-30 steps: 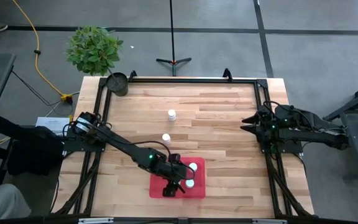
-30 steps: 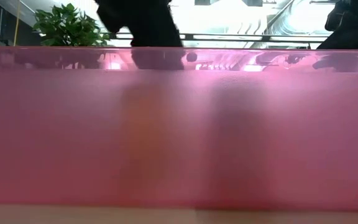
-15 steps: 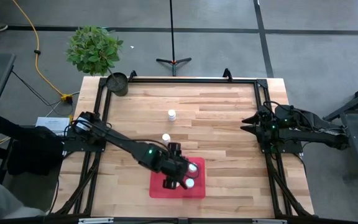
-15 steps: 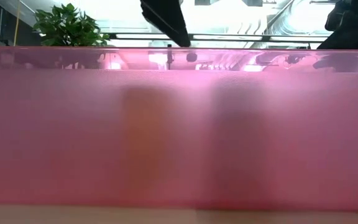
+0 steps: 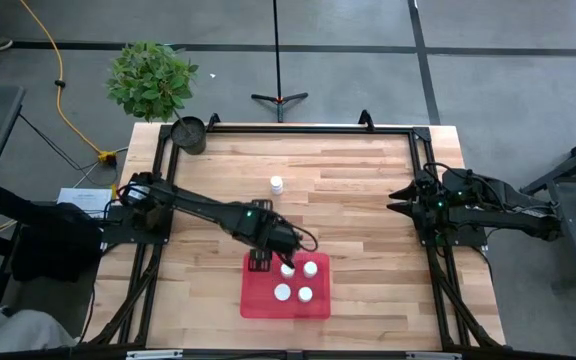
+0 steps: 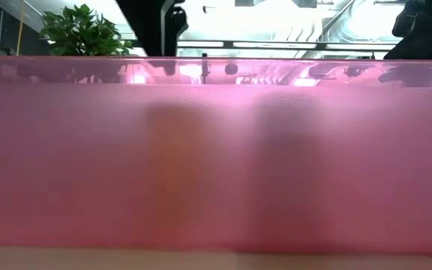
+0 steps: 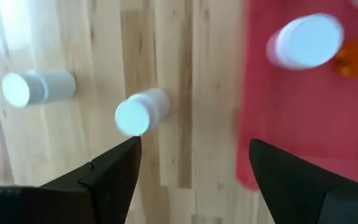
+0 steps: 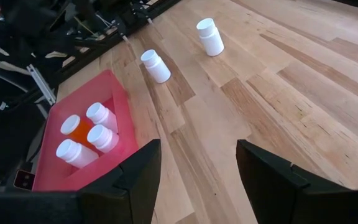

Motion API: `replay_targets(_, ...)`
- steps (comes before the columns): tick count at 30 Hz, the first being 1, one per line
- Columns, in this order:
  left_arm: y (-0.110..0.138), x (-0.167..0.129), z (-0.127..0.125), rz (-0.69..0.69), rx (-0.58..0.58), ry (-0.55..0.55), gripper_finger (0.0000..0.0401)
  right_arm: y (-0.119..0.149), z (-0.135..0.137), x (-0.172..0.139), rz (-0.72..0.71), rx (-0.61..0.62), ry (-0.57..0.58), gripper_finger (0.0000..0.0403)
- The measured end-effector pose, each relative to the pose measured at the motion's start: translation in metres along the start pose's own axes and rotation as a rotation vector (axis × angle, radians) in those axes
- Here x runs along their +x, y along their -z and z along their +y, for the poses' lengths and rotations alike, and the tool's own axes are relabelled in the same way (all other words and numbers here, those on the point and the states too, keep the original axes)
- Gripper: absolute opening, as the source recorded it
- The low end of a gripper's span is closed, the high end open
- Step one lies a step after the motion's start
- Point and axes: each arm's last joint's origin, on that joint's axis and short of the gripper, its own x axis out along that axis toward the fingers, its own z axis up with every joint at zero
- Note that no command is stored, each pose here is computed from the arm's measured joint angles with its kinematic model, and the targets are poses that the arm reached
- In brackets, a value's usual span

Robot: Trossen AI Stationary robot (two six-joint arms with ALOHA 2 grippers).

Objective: Pick and place pill bottles into a basket
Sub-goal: Put the white pill bottle into the bin

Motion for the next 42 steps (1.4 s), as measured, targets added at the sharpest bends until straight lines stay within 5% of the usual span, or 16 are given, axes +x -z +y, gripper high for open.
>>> replay_targets(11,0.013,-0.008,0.041,0.106,-0.018,0.003,0.033,0.0,0.0,0.0,0.004,-0.004,-0.008,0.0199)
replay_targets(23,0.074,-0.049,0.101,-0.156,-0.31,0.011,0.033,0.0,0.0,0.0,0.005,-0.007,-0.012,0.0199)
replay_targets(34,0.144,-0.039,0.102,-0.364,-0.556,0.066,0.033,0.0,0.0,0.0,0.005,-0.007,-0.011,0.0199)
replay_targets(42,0.148,-0.017,0.097,-0.371,-0.476,0.056,0.033,0.0,0.0,0.0,0.001,-0.007,-0.005,0.0199)
